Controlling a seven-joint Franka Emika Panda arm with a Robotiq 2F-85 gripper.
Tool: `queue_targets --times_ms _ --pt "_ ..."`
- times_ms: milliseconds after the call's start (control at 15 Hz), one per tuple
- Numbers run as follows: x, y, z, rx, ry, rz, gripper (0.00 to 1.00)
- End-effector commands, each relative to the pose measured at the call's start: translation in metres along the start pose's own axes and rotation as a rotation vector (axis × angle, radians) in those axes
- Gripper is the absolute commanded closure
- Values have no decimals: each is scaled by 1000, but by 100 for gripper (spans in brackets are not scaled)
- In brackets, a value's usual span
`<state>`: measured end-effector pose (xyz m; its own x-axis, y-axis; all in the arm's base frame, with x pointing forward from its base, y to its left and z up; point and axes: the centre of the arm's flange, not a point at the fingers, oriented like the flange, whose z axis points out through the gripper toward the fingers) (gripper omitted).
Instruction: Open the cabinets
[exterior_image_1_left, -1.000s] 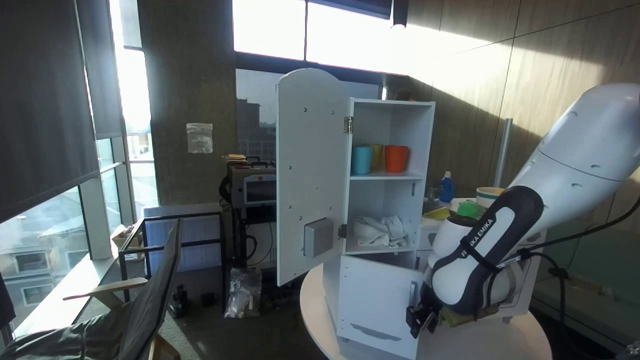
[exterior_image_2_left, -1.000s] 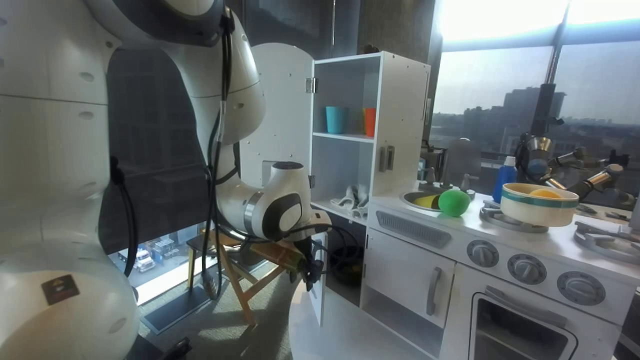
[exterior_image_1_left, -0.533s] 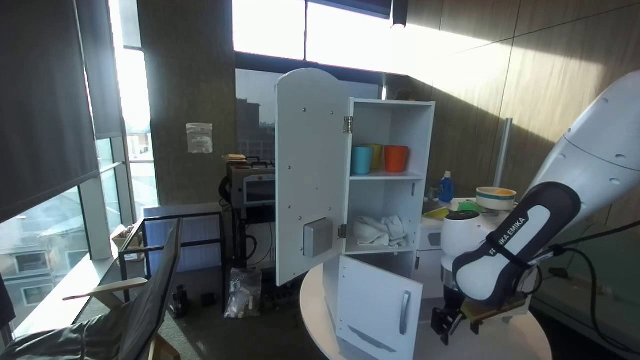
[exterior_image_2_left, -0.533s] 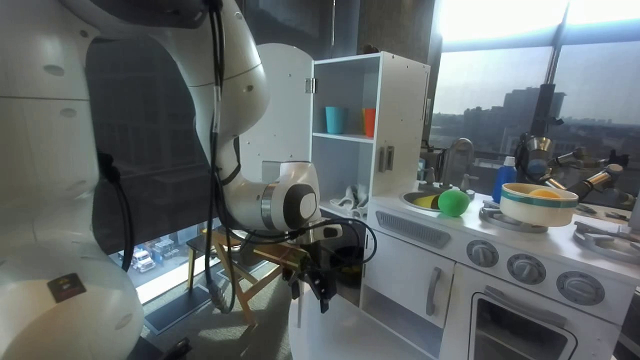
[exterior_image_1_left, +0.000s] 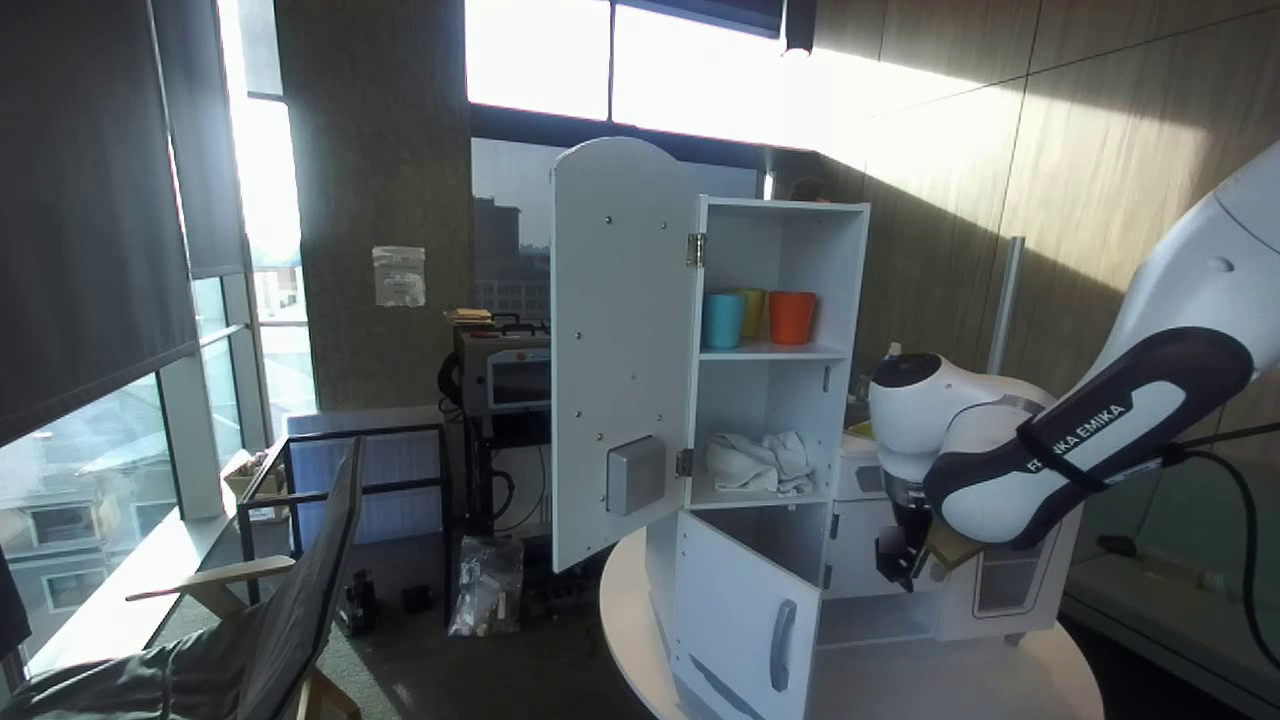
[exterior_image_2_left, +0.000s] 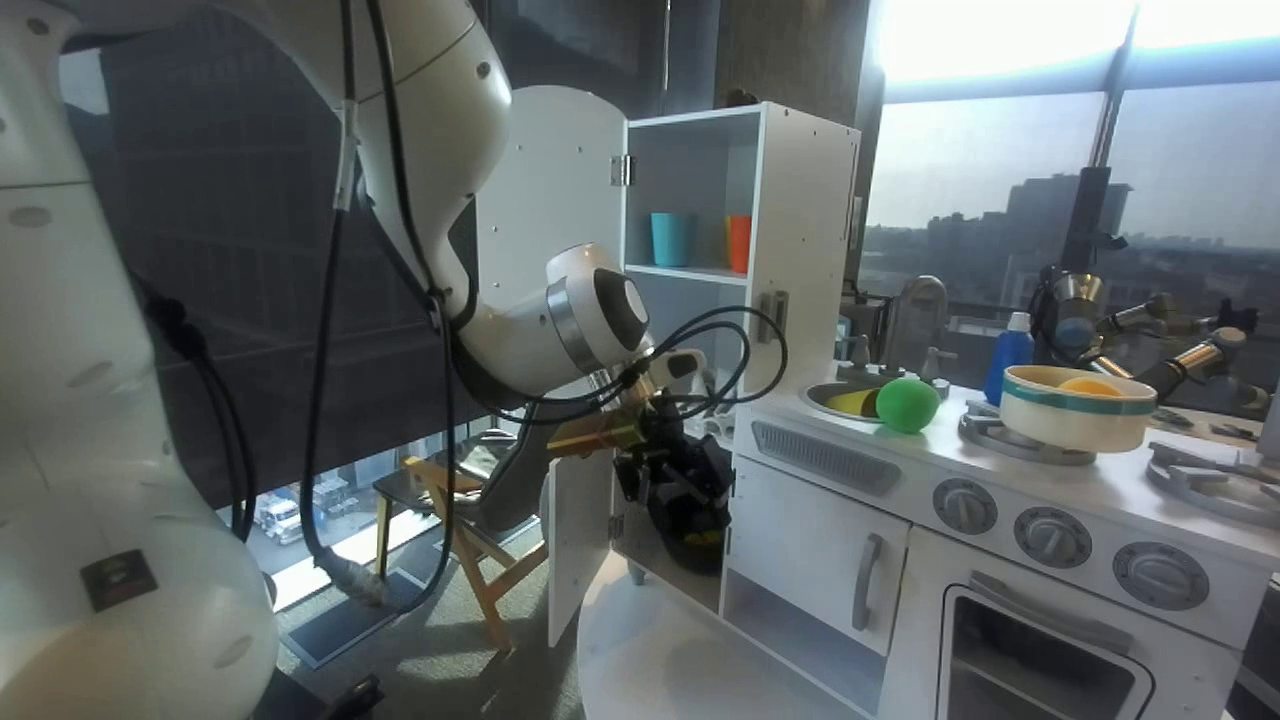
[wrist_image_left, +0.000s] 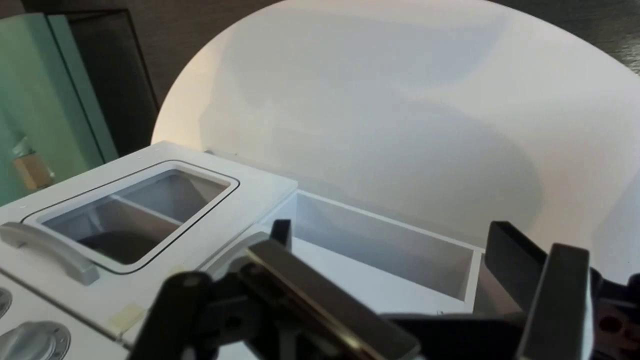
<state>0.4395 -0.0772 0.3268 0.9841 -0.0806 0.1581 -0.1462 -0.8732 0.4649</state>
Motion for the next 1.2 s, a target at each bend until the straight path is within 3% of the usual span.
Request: queue_targets --times_ms 0,267,533,1133 --pt "23 -32 -23 -110 36 -116 0" --pt "31 -80 -34 -92 97 -257 0" --pt "27 -122 -44 -24 153 -352 0" --pt "19 -195 -84 278 324 -452 0"
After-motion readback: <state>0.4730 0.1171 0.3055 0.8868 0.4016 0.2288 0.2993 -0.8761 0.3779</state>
